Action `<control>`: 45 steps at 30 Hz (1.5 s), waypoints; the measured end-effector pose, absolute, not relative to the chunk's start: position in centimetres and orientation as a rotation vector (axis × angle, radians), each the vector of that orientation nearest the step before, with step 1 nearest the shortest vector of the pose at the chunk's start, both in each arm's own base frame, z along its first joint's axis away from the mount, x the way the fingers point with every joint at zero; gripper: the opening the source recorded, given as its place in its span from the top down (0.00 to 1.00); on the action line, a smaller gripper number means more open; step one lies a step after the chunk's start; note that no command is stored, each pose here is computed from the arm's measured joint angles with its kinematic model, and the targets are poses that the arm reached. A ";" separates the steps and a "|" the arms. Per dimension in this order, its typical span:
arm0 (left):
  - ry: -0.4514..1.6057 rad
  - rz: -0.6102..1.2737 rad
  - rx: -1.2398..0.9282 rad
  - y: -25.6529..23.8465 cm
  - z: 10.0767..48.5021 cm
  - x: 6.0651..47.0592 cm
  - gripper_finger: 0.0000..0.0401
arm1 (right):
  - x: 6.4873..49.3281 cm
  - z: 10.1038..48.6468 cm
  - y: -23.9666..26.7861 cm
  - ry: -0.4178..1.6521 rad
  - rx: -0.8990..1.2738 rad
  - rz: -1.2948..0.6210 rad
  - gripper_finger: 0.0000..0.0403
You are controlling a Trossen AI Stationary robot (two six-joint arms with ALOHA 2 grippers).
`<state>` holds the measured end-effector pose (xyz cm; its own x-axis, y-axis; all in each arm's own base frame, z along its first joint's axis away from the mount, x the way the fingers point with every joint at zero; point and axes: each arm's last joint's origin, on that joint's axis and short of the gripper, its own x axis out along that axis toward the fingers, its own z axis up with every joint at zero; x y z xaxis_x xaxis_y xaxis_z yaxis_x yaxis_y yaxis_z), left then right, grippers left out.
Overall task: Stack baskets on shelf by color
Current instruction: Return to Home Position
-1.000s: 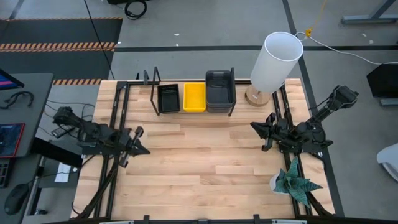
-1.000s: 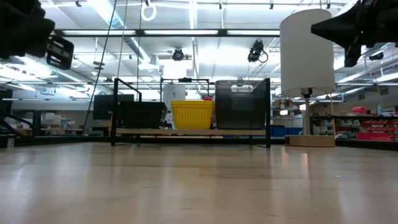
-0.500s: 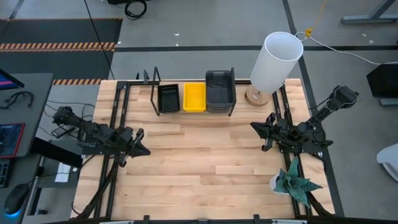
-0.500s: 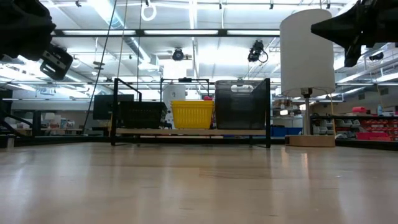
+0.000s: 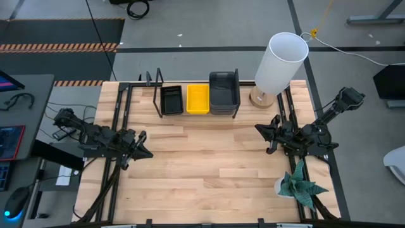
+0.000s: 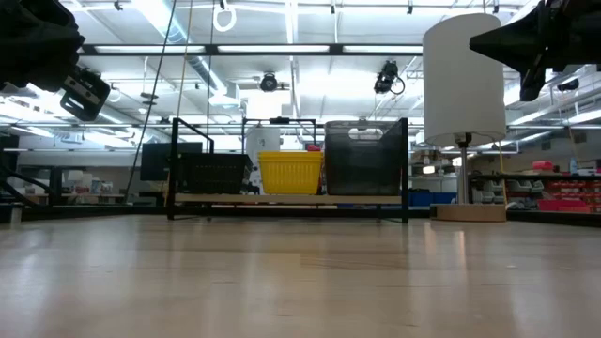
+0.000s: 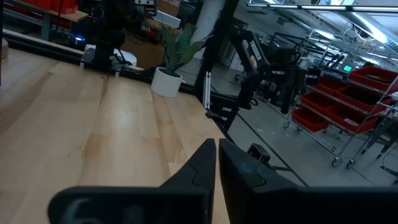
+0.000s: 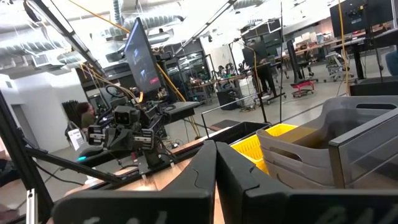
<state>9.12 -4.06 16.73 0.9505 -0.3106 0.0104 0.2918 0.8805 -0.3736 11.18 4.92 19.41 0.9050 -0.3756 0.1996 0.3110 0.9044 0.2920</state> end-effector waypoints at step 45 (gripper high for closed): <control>0.050 -0.314 -0.380 -4.1 16.7 9.1 0.91 | 11.2 19.4 4.9 -0.256 0.258 -0.359 0.97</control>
